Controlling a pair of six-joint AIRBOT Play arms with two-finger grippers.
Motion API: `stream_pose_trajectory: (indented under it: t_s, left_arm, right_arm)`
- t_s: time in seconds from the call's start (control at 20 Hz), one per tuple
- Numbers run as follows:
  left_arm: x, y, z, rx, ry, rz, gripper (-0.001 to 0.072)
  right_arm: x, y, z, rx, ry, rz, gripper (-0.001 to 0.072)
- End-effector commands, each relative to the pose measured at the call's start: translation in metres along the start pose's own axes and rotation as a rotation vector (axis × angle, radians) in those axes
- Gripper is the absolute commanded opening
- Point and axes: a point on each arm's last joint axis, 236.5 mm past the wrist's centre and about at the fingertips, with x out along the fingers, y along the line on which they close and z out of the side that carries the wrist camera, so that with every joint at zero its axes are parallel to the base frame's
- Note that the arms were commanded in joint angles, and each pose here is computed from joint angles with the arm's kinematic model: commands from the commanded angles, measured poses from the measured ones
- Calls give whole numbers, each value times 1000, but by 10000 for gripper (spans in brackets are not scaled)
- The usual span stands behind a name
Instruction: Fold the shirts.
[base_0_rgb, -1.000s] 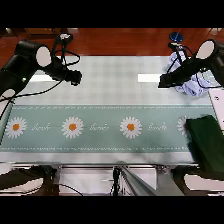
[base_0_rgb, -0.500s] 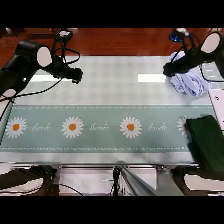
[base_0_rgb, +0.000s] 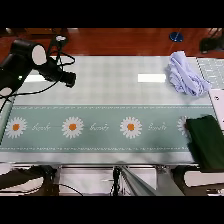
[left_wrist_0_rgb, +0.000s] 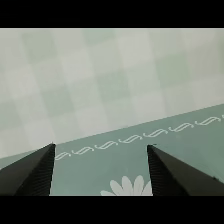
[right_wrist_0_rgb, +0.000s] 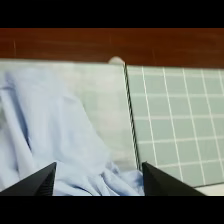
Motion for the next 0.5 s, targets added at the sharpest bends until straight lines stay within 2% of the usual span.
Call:
stream_pose_trajectory:
  t_s: [0.0,0.45]
  left_arm:
    - [-3,-4,-6,-9,20,-24,720]
    - [-4,-22,-7,-16,28,-85,720]
  right_arm:
    - [53,-8,-70,57,220,120,597]
    - [122,44,-158,119,474,285,585]
